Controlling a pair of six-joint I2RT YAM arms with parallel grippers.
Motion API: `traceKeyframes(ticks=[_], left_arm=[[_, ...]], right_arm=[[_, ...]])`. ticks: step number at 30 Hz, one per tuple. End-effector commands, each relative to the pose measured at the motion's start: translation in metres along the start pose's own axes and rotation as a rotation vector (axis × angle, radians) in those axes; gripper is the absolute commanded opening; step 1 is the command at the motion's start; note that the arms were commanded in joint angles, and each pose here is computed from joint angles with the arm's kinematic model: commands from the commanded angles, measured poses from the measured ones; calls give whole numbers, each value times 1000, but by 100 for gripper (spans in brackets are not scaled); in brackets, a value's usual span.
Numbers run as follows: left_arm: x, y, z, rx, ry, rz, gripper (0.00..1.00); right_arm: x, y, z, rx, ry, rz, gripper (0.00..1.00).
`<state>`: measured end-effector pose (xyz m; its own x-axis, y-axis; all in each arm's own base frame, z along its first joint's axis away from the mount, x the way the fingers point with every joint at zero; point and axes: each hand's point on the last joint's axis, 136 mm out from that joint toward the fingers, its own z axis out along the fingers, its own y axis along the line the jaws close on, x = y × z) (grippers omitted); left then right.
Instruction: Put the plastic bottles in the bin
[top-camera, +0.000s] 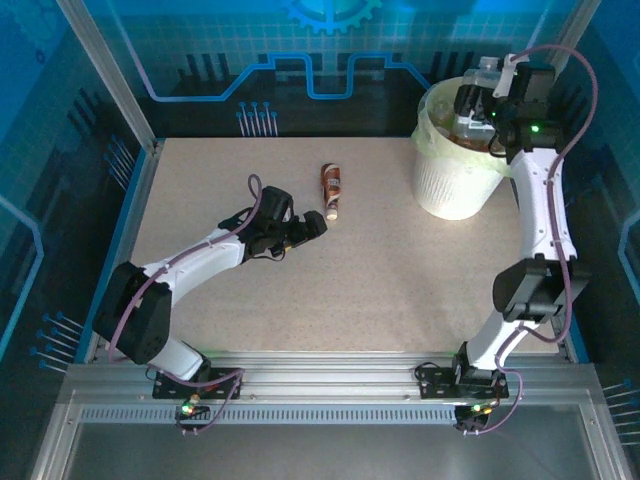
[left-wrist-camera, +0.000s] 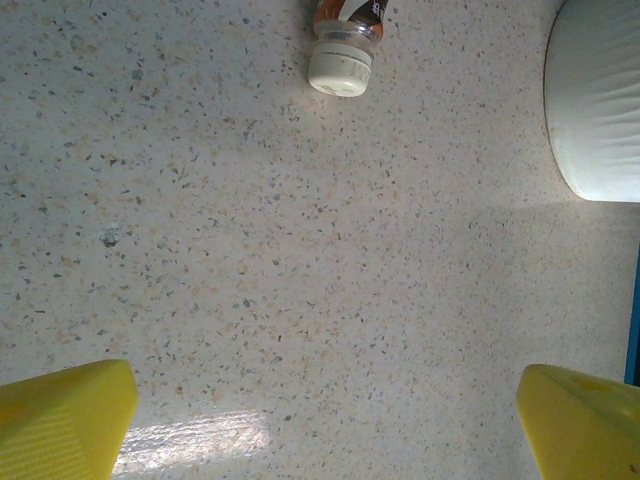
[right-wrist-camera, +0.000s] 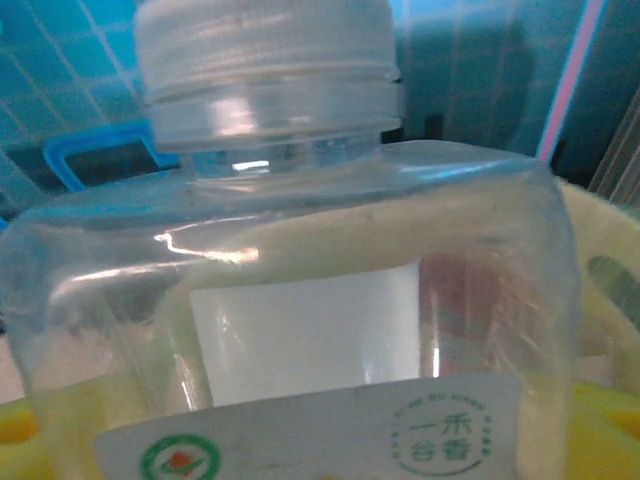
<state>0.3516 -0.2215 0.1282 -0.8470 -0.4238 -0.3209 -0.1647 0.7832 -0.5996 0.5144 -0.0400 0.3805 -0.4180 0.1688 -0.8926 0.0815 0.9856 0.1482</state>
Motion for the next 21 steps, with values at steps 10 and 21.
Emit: traceKeyframes(ticks=[10, 21], left_arm=[[0, -1, 16, 6, 31, -19, 99], [-35, -12, 64, -52, -23, 115, 99]], right_arm=[[1, 24, -14, -142, 43, -75, 100], [4, 45, -50, -236, 10, 41, 100]])
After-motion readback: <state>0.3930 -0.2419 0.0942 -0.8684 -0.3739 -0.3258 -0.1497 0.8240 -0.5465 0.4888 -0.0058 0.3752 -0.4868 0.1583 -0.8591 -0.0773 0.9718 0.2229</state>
